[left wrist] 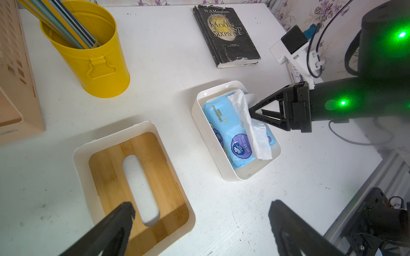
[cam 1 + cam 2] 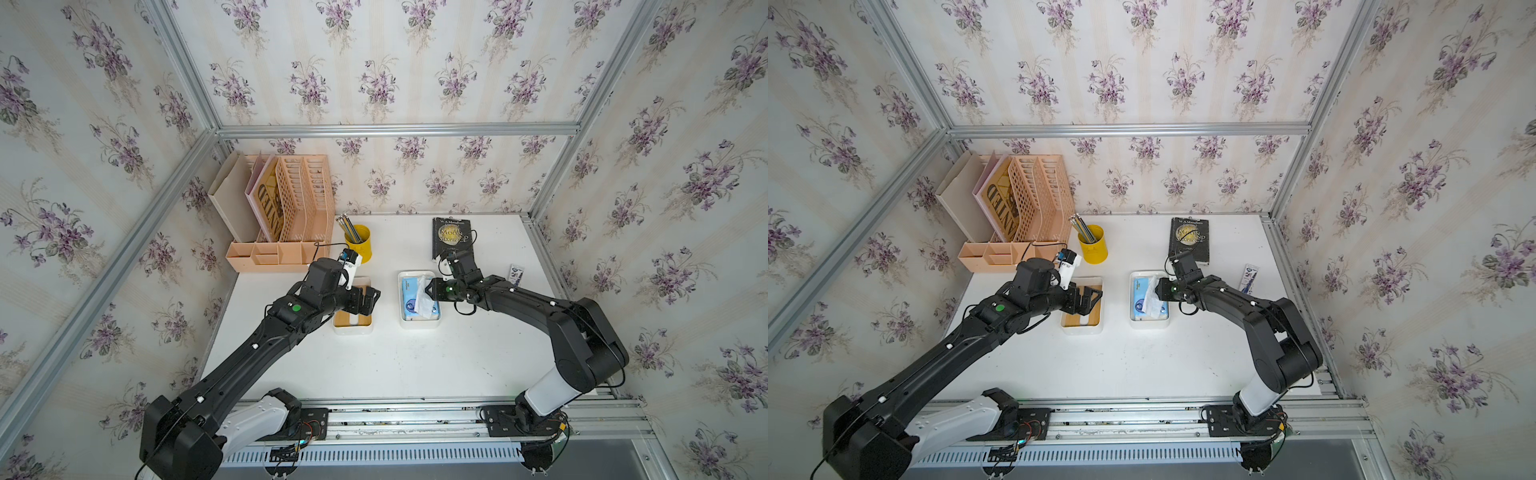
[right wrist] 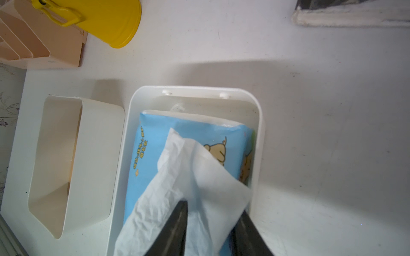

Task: Put the tissue paper into the tissue box
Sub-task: Place the paper towel in the tissue box.

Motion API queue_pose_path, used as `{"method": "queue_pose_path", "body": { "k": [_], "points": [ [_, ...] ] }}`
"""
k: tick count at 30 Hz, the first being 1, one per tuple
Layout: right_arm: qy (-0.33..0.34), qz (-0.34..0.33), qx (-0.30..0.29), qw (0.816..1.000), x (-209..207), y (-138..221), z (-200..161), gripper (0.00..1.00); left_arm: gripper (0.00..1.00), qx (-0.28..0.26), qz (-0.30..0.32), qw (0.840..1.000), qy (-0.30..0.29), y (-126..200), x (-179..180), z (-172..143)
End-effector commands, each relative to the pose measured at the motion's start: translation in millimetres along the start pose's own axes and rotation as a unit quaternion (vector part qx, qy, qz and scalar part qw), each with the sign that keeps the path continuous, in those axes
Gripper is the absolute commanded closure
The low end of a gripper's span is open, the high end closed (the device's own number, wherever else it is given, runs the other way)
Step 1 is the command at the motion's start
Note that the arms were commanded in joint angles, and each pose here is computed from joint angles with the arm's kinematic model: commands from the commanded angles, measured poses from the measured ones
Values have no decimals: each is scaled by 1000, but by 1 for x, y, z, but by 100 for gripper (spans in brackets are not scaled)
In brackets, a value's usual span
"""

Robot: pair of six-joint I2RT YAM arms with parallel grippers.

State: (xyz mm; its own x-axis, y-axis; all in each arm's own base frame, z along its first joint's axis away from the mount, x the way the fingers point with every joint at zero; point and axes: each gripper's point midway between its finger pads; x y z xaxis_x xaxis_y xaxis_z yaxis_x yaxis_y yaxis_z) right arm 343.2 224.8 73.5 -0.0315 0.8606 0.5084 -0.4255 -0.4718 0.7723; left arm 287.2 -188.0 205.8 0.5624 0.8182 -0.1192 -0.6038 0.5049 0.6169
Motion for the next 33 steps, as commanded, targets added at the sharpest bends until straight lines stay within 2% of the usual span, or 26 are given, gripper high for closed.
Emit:
{"method": "queue_pose_path", "body": {
  "k": [1,12,19,23,28,33],
  "points": [
    [2,5,4,1000,2,-2,-1,62,1,-7,-1,1000,-2,2,-1,6],
    [9,-3,2,1000,2,3,1,61,1,-7,-1,1000,-3,1,-1,7],
    [30,-22,-25,999,6,29,15,40,1,-4,1,1000,-2,0,1,4],
    [38,-13,-40,998,17,46,24,33,1,-4,3,1000,0,1,1,3],
    [46,-5,-51,998,25,61,29,35,1,-5,9,1000,-2,4,3,2],
    [45,3,-35,998,26,57,22,35,1,-5,11,1000,-3,5,3,1]
  ]
}}
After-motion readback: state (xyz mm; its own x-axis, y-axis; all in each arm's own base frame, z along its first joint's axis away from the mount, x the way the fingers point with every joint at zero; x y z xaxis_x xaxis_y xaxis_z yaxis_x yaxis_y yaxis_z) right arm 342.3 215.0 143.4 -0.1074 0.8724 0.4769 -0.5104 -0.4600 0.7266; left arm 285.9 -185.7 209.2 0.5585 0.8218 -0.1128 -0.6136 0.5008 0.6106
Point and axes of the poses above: each gripper's point midway between its finger pads, its own y axis back along the fingers, its own x axis along the line the jaws close on, z = x × y, and after that the axes turned 12 degrees about -y, right-handed
